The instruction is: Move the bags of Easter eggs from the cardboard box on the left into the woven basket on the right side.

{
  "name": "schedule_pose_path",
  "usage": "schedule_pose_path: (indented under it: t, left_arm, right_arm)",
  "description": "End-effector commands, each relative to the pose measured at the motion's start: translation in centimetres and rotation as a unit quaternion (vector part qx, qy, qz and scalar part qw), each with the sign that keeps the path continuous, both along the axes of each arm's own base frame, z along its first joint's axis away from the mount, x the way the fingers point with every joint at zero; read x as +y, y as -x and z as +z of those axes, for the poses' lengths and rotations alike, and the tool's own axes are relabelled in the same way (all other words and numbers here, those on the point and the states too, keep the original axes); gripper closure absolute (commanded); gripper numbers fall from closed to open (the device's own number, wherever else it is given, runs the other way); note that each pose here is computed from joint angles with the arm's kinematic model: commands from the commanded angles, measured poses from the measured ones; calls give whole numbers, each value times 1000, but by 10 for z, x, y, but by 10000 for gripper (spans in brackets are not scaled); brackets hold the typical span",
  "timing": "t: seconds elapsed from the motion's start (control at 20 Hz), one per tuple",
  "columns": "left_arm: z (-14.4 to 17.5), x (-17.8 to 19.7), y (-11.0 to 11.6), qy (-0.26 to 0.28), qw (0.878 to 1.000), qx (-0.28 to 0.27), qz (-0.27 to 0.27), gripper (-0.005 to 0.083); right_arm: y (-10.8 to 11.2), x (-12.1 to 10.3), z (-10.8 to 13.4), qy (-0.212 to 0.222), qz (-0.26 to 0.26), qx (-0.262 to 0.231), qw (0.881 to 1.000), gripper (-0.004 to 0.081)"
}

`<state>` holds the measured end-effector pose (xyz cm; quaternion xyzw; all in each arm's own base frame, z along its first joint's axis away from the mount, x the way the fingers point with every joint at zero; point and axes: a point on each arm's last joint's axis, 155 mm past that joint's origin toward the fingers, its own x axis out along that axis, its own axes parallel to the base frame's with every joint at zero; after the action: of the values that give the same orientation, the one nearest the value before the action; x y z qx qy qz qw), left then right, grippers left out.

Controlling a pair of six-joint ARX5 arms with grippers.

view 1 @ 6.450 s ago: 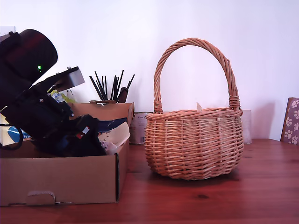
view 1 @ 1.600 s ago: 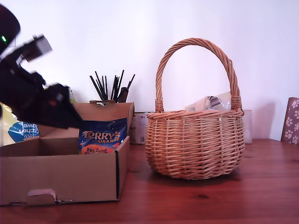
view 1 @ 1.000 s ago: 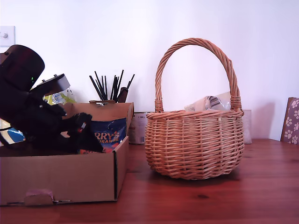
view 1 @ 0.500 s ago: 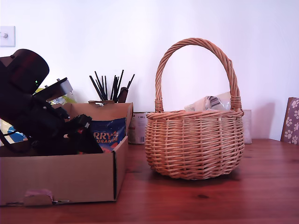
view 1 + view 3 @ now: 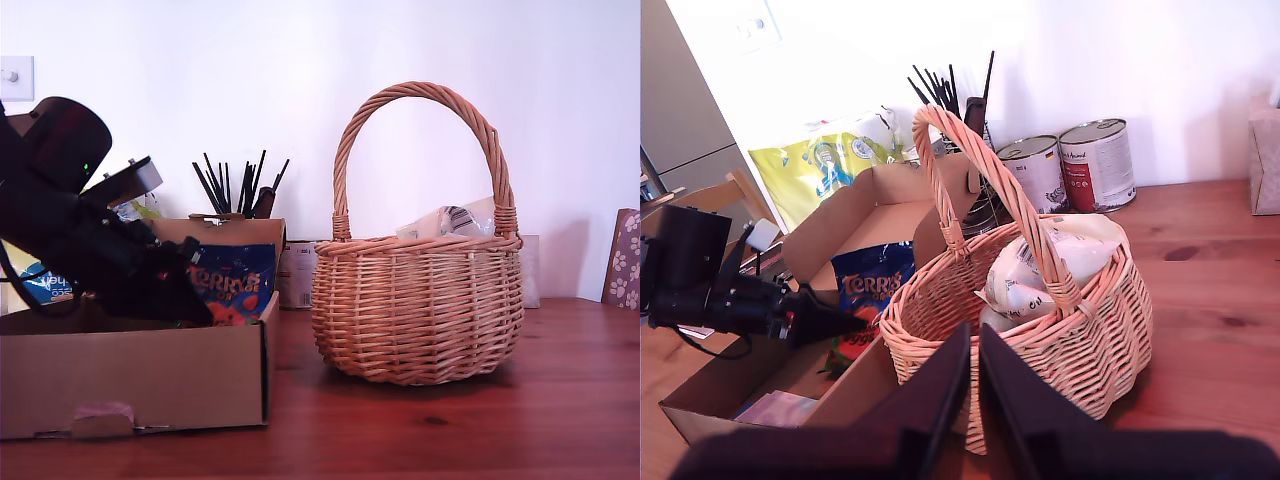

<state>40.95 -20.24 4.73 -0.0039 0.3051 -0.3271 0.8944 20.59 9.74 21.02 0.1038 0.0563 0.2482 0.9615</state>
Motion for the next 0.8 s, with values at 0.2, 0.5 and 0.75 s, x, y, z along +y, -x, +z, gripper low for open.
schedule_pose_path:
  t: [0.2, 0.5, 0.75]
  left_arm:
    - [57, 0, 14, 4, 999, -38, -19, 797]
    - [128, -9, 48, 74, 995, -49, -43, 797]
    - [149, -65, 69, 149, 984, -43, -91, 797]
  right_arm:
    - [0, 0, 1, 0, 1, -1, 1000, 782]
    - [0, 0, 1, 0, 1, -1, 1000, 782]
    - [0, 0, 1, 0, 1, -1, 1000, 782]
